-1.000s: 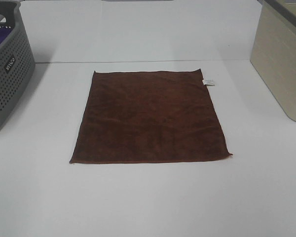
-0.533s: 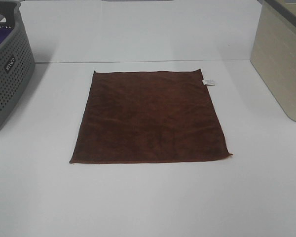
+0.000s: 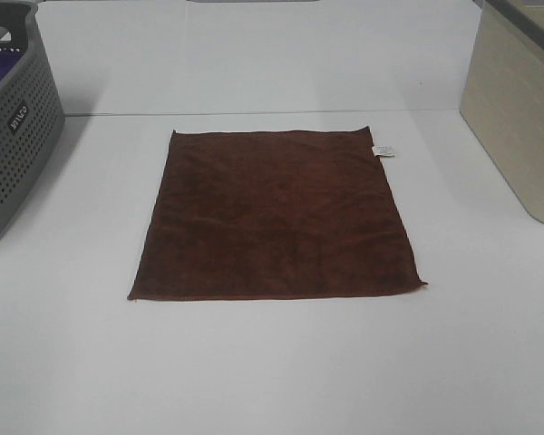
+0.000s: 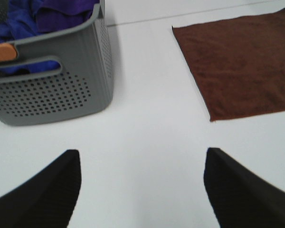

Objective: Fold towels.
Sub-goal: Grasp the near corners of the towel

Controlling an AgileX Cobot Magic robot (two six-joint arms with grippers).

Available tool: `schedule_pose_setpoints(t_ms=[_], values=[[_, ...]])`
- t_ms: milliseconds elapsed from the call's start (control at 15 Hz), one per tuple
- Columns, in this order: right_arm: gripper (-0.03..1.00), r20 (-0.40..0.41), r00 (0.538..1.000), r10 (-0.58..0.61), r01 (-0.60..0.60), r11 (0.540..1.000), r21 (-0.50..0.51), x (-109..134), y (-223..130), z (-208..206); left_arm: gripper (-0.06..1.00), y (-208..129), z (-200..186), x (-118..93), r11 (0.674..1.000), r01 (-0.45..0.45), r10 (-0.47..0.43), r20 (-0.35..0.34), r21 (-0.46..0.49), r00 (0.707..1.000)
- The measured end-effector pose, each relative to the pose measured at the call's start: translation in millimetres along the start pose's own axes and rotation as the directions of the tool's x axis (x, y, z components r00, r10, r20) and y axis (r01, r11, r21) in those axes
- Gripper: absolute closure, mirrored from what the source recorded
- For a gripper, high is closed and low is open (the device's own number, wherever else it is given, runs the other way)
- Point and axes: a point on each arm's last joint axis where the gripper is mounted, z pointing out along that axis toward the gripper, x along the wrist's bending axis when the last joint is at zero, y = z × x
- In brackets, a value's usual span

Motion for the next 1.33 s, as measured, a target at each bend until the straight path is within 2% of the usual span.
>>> schedule_pose_setpoints(t_ms=[67, 133, 333, 400, 533, 600, 733, 867, 1000, 1133, 1267, 1333], values=[[0.37, 0.0, 1.0, 0.0, 0.0, 1.0, 0.0, 0, 0, 0, 0.25, 3, -1, 0, 0.999, 0.0, 0.0, -0.005, -0.035, 1.0], [0.37, 0.0, 1.0, 0.0, 0.0, 1.0, 0.0, 0, 0, 0, 0.25, 16, -1, 2, 0.988, 0.0, -0.003, -0.023, -0.152, 1.0], [0.37, 0.009, 1.0, -0.003, 0.003, 1.0, -0.001, -1, 2, 0, 0.25, 43, 15, 9, 0.958, 0.005, -0.022, -0.055, -0.287, 0.998], [0.37, 0.018, 1.0, -0.005, 0.005, 1.0, -0.023, -2, 9, 1, 0.25, 49, 26, 12, 0.96, 0.011, -0.029, -0.059, -0.279, 0.998], [0.37, 0.038, 0.999, 0.001, 0.005, 0.986, -0.166, -6, 41, 12, 0.25, 60, 56, 16, 0.975, 0.056, -0.067, -0.044, -0.216, 0.997], [0.37, 0.04, 0.999, 0.003, 0.004, 0.982, -0.188, -7, 47, 15, 0.25, 62, 65, 17, 0.979, 0.077, -0.085, -0.037, -0.191, 0.996], [0.37, 0.049, 0.999, 0.017, -0.003, 0.963, -0.268, -11, 75, 35, 0.25, 64, 101, 19, 0.982, 0.175, -0.176, -0.008, -0.077, 0.984], [0.37, 0.044, 0.998, 0.042, -0.028, 0.961, -0.274, -15, 96, 65, 0.25, 56, 145, 21, 0.952, 0.294, -0.295, -0.008, 0.089, 0.956], [0.37, 0.005, 0.994, 0.111, -0.109, 0.98, -0.164, -16, 111, 99, 0.25, 42, 182, 21, 0.891, 0.368, -0.373, -0.033, 0.267, 0.927], [0.37, -0.02, 0.983, 0.184, -0.184, 0.983, 0.009, -17, 121, 137, 0.25, 38, 213, 11, 0.825, 0.364, -0.402, -0.003, 0.433, 0.916], [0.37, -0.023, 0.977, 0.213, -0.203, 0.956, 0.211, -17, 124, 173, 0.25, 32, 240, -5, 0.765, 0.355, -0.434, 0.023, 0.537, 0.901], [0.37, -0.031, 0.98, 0.196, -0.175, 0.927, 0.333, -17, 123, 194, 0.25, 28, 253, -12, 0.738, 0.352, -0.446, 0.025, 0.577, 0.895]])
